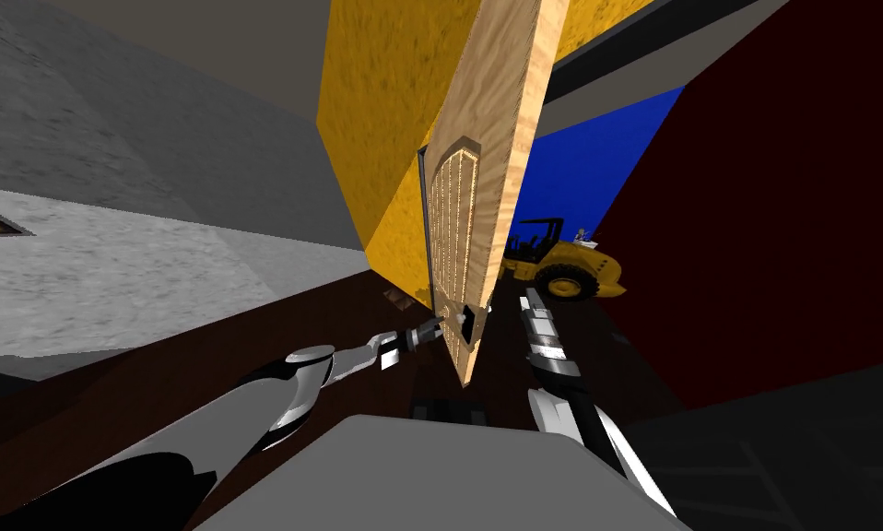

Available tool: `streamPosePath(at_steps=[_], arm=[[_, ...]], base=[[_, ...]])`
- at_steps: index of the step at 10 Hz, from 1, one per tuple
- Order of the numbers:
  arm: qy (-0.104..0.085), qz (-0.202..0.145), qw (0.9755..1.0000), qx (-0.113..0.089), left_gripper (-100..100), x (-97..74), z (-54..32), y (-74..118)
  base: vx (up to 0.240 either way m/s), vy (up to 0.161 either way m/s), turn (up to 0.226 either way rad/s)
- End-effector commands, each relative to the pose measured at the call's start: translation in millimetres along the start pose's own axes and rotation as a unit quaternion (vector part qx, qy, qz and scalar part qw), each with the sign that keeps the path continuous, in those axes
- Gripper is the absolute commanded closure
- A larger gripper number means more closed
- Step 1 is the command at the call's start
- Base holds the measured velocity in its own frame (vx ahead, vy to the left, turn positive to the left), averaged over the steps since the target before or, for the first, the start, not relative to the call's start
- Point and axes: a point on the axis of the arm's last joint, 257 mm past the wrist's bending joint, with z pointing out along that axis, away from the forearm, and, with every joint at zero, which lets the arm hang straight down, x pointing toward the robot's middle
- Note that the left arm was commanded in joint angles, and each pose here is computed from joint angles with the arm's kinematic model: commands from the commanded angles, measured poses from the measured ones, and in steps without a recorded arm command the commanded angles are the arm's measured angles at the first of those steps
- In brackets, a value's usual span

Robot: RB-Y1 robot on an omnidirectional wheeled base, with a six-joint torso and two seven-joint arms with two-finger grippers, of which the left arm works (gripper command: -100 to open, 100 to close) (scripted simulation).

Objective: Pull the door open

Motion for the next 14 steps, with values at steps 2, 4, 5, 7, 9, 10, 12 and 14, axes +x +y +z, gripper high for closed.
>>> streamPosePath(at_steps=[2,4,5,7,9,10,12,14], arm=[[-0.024,0.002,0.9997,0.0,-100,-22.2,-2.3,0.2],[-0.045,0.004,0.999,0.0,-100,-41.0,-5.2,0.0],[-0.057,0.004,0.9984,0.0,-100,-50.8,-7.0,-0.1],[-0.068,0.004,0.9977,0.0,-100,-60.3,-9.2,-0.1],[-0.091,0.003,0.9959,0.001,-100,-78.6,-14.2,-0.1],[-0.091,0.003,0.9959,0.001,-100,-78.6,-14.2,-0.1],[-0.101,0.003,0.9949,0.001,-100,-86.8,-16.9,0.0],[-0.128,0.0,0.9918,0.001,-100,-106.6,-24.5,0.6]], base=[[-0.053,-0.043,-0.185],[-0.041,-0.044,-0.194],[-0.041,-0.043,-0.19],[-0.026,-0.032,-0.138],[-0.013,-0.028,-0.184],[-0.011,-0.02,-0.06],[-0.01,-0.023,-0.085],[-0.018,-0.027,-0.221]])
